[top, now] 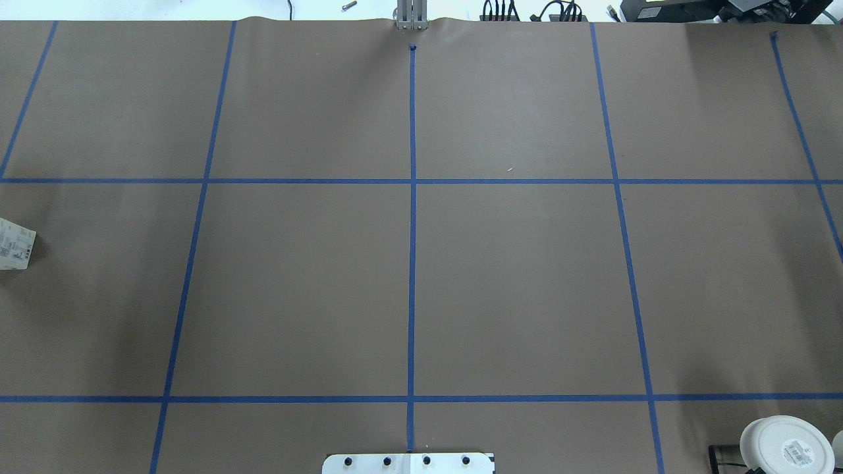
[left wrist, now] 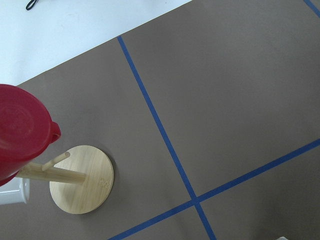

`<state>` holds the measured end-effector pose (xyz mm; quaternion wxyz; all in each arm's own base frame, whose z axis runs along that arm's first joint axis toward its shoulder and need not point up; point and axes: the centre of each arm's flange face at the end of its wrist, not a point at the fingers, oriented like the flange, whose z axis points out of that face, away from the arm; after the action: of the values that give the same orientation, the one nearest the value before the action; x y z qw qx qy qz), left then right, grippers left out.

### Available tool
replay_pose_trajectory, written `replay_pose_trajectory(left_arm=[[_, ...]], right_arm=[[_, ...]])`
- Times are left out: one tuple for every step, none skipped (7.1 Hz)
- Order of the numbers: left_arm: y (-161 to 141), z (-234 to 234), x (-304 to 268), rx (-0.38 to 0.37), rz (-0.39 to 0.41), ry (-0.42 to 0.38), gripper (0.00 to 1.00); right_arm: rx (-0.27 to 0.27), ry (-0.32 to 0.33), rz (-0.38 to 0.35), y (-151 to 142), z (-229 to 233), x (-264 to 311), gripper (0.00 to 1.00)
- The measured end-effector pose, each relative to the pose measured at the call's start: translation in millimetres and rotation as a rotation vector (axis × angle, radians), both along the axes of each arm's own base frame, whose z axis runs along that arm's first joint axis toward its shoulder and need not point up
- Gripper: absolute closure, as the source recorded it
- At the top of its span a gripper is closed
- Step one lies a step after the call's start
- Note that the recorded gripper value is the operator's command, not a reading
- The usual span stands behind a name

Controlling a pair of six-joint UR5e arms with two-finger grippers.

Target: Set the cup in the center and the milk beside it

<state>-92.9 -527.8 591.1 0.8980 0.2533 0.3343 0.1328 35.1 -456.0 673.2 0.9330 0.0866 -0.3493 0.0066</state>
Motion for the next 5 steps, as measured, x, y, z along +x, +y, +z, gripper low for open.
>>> replay_pose_trajectory(left_arm=[[0, 0, 0, 0.000, 0.000, 0.000, 0.02], [0, 0, 0, 0.000, 0.000, 0.001, 0.02], [0, 0, 1, 0.000, 0.001, 0.001, 0.02], [0, 0, 1, 0.001, 0.001, 0.001, 0.02], [0, 0, 1, 0.002, 0.001, 0.000, 0.02]], right_arm=[[-0.024, -0.028, 0.057, 0, -2, -16, 0.14], [-0.033, -0.045, 0.076, 2, 3, -32, 0.29], [-0.035, -0.051, 0.073, 8, 11, -43, 0.47], [-0.037, -0.051, 0.065, 15, 18, -48, 0.81], [-0.042, -0.048, 0.055, 21, 24, -52, 1.00]])
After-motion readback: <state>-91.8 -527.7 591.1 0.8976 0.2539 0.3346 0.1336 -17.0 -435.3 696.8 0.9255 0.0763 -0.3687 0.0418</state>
